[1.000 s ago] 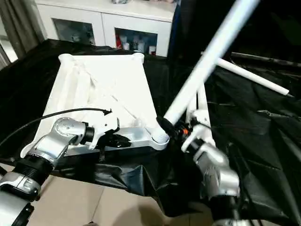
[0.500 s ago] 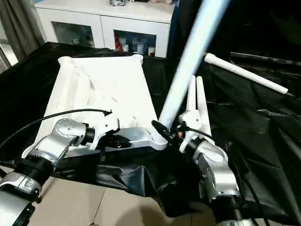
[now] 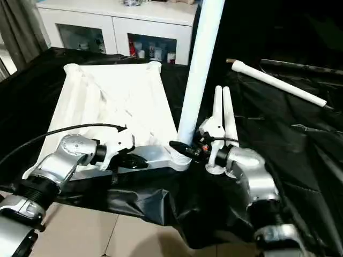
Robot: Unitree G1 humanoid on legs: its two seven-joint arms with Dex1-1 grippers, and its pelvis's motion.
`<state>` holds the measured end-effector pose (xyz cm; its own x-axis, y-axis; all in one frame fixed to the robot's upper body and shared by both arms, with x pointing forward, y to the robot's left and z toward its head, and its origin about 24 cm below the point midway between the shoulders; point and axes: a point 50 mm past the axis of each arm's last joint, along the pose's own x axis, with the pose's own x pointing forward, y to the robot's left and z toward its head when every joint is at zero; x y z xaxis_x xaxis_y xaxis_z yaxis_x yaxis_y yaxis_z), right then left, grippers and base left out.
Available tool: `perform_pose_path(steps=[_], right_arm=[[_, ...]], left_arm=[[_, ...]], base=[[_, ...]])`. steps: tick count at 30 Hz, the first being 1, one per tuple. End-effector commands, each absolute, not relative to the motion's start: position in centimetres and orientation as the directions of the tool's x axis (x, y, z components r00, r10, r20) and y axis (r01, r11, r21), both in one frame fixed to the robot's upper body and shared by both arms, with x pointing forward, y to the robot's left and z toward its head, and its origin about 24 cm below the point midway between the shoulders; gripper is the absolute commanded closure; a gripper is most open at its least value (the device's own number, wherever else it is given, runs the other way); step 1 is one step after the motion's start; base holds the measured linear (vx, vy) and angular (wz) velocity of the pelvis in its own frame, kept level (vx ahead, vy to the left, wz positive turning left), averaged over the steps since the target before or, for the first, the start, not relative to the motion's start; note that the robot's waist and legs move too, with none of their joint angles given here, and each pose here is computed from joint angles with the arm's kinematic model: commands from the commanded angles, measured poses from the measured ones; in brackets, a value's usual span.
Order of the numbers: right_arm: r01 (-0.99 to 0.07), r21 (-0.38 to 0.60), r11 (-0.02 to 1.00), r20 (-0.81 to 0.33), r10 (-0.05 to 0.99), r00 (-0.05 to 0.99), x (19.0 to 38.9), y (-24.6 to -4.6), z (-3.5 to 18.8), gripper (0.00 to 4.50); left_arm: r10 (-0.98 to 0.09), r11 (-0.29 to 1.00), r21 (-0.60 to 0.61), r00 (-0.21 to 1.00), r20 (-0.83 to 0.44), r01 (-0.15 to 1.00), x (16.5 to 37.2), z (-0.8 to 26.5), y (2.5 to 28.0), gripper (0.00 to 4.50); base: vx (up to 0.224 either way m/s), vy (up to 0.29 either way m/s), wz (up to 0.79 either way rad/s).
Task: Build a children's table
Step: Insert table leg to table base
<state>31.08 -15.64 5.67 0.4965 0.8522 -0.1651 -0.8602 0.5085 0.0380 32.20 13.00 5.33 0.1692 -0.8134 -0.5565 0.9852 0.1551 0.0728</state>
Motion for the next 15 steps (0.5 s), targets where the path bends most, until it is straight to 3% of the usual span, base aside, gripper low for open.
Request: perform_pose_path(steps=[1, 9, 15], right_arm=[[-0.857, 0.150, 0.493, -0.342, 0.839, 0.423, 29.4, -16.6, 1.6, 2.62], [-0.897, 0.135, 0.422, -0.383, 0.857, 0.345, 29.5, -17.4, 1.7, 2.62], [-0.907, 0.132, 0.399, -0.389, 0.863, 0.323, 29.9, -17.5, 1.7, 2.62]], left_arm=[[-0.828, 0.112, 0.154, 0.178, -0.532, 0.982, 32.8, 7.5, 12.9, 4.50], [-0.836, -0.012, 0.113, 0.052, -0.546, 0.994, 31.5, 7.7, 13.5, 4.50], [-0.830, -0.034, 0.107, 0.032, -0.557, 0.994, 31.2, 7.7, 13.9, 4.50]], base=[[0.000, 0.000, 0.00], [0.000, 0.000, 0.00], [0.000, 0.000, 0.00]])
